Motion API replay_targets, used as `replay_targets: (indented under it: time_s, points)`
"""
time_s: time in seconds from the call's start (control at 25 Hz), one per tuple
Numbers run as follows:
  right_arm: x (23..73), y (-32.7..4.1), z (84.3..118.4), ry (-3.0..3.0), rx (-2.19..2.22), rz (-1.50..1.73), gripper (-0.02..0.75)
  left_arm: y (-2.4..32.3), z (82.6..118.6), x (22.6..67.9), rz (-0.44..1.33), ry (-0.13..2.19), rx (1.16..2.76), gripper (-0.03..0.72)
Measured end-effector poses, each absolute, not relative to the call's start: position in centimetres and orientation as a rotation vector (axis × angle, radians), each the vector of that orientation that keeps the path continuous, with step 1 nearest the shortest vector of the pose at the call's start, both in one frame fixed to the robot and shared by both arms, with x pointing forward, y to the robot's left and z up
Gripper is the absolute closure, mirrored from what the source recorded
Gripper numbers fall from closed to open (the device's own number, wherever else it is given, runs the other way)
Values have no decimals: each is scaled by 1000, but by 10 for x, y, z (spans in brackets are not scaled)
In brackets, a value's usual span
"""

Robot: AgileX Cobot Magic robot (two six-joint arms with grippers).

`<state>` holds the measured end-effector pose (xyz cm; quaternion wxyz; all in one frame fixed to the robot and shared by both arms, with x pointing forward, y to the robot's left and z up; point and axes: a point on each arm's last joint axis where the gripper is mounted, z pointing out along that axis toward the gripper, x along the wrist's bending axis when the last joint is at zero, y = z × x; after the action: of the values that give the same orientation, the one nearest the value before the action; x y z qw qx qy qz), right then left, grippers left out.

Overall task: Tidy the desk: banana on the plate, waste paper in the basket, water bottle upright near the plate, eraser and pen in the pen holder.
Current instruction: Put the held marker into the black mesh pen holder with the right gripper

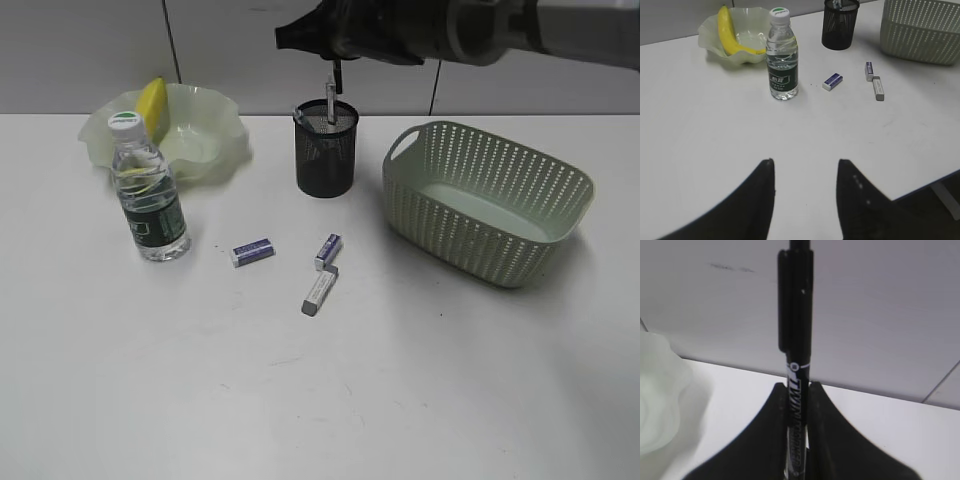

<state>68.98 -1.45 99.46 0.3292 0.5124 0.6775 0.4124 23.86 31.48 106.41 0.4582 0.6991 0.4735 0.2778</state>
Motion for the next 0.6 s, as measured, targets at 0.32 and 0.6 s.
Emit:
replay_targets:
  time_s: [0.32,0.6]
  points:
    - [694,-9,950,1847,1355,1023,650,315,1064,239,685,1166,1722,379]
    - [695,-8,927,1870,1416,991,650,315,1064,239,685,1166,1722,379]
